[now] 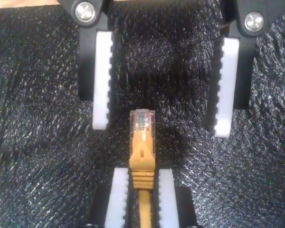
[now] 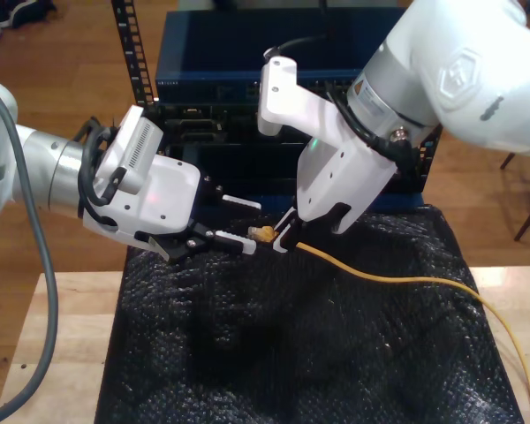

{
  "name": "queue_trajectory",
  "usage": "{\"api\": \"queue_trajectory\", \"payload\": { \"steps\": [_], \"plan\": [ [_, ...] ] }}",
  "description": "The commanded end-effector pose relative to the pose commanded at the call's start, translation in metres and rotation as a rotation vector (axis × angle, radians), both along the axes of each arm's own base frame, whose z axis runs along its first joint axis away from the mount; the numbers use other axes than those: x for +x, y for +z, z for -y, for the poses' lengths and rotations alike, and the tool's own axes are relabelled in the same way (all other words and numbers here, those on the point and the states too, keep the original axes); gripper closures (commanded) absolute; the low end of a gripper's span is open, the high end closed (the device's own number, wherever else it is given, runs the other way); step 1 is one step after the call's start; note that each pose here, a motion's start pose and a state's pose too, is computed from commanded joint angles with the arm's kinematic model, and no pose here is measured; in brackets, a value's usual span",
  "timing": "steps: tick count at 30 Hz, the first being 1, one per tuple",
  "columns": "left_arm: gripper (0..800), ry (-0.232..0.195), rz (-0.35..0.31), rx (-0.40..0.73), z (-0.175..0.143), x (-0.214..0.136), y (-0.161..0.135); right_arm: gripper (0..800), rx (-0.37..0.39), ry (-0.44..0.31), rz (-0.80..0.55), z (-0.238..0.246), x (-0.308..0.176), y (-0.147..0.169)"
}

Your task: Grab the cable and plug it in

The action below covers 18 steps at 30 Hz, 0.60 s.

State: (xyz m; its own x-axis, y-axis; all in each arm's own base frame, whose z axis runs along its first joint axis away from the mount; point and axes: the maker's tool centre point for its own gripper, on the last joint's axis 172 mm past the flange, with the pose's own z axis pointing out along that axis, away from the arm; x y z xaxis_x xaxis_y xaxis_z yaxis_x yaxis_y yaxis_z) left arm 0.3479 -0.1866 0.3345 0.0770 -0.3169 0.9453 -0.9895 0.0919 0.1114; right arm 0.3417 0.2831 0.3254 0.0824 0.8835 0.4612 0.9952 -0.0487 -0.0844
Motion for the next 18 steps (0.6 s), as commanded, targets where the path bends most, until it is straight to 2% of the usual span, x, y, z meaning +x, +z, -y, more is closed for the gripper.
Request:
{"api": "queue_trajectory", "payload": {
  "steps": [18],
  "plan": [
    [474,-0.005,-0.007,-0.005,0.0008,-0.0028,-0.0012,794,0.002,-0.001,0.004,-0.0002,0.0006,0.0015]
  ]
}}
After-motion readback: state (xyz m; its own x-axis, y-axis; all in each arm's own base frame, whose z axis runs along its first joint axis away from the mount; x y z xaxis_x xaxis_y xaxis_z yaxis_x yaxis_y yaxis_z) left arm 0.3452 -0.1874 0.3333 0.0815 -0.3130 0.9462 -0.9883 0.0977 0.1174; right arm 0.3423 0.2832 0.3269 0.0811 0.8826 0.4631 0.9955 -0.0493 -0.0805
